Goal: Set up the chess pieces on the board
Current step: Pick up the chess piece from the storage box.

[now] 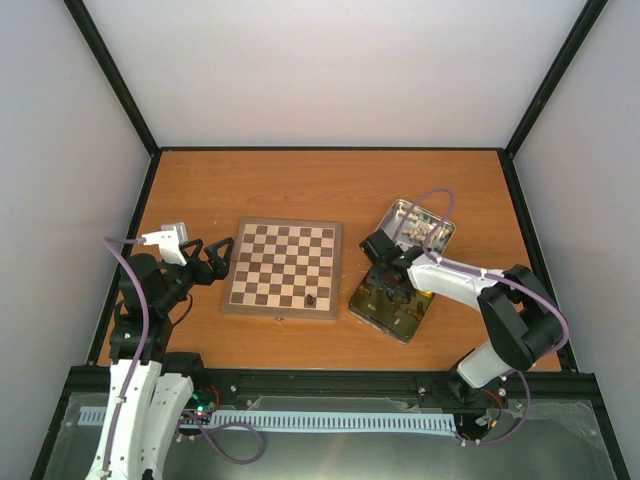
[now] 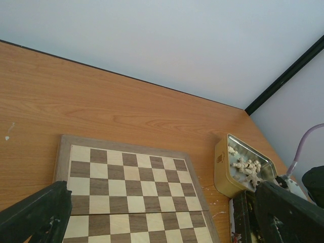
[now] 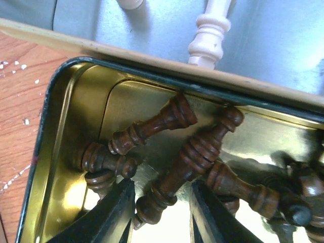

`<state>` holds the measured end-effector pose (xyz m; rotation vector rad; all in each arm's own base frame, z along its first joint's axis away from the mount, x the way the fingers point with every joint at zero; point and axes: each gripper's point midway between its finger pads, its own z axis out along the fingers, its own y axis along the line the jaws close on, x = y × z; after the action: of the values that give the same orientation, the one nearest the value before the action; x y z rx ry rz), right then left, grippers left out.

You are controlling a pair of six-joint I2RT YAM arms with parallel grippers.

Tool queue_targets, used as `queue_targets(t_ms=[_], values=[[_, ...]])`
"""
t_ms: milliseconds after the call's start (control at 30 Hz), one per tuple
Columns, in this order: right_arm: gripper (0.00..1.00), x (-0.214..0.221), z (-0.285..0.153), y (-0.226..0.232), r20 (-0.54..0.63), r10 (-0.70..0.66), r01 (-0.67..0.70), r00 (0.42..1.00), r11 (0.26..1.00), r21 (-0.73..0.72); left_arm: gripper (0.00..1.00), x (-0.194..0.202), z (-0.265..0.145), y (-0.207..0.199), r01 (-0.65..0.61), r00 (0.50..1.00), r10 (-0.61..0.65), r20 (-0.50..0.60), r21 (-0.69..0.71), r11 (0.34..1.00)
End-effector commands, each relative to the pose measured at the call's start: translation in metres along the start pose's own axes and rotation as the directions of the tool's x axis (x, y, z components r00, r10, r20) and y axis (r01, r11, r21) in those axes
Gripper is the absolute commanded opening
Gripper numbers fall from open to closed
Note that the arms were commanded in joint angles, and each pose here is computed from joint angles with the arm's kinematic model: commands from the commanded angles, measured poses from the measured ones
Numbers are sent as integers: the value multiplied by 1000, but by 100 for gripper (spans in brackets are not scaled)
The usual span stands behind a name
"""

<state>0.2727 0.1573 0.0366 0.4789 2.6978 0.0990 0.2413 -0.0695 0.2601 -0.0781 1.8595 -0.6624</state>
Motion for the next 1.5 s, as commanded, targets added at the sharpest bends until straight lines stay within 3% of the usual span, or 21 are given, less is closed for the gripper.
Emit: queue_targets(t_ms=[0, 333, 567, 800, 933, 1233, 1367, 1467], values=[[32, -7, 5, 13, 7, 37, -37, 999, 999, -35, 100, -8, -3, -3, -1, 1000, 1, 30, 4, 1000], [30, 7, 21, 3, -38, 10, -10, 999, 1000, 14, 100, -9, -3, -3, -5, 1000, 5, 31, 7, 1000], [16, 16, 19, 1, -75, -69, 69, 995, 998, -3, 100, -9, -5, -4, -7, 999, 7, 34, 9, 1000], [14, 11, -9, 15, -40, -189, 178, 981, 965, -191, 100, -7, -5, -9, -4, 1000, 2, 27, 38, 999], [14, 5, -26, 23, 15, -250, 242, 968, 918, -315, 100, 0, -3, -22, -4, 1000, 5, -8, 126, 992], [14, -6, -79, 64, 194, -337, 386, 921, 726, -570, 100, 24, 2, -53, 83, 985, -24, -172, 344, 935], [13, -2, -113, 87, 286, -370, 458, 884, 565, -686, 100, 29, 3, -64, 165, 969, -71, -236, 408, 898], [13, 9, -149, 106, 356, -394, 503, 847, 377, -778, 100, 31, 3, -74, 248, 950, -122, -286, 464, 850]])
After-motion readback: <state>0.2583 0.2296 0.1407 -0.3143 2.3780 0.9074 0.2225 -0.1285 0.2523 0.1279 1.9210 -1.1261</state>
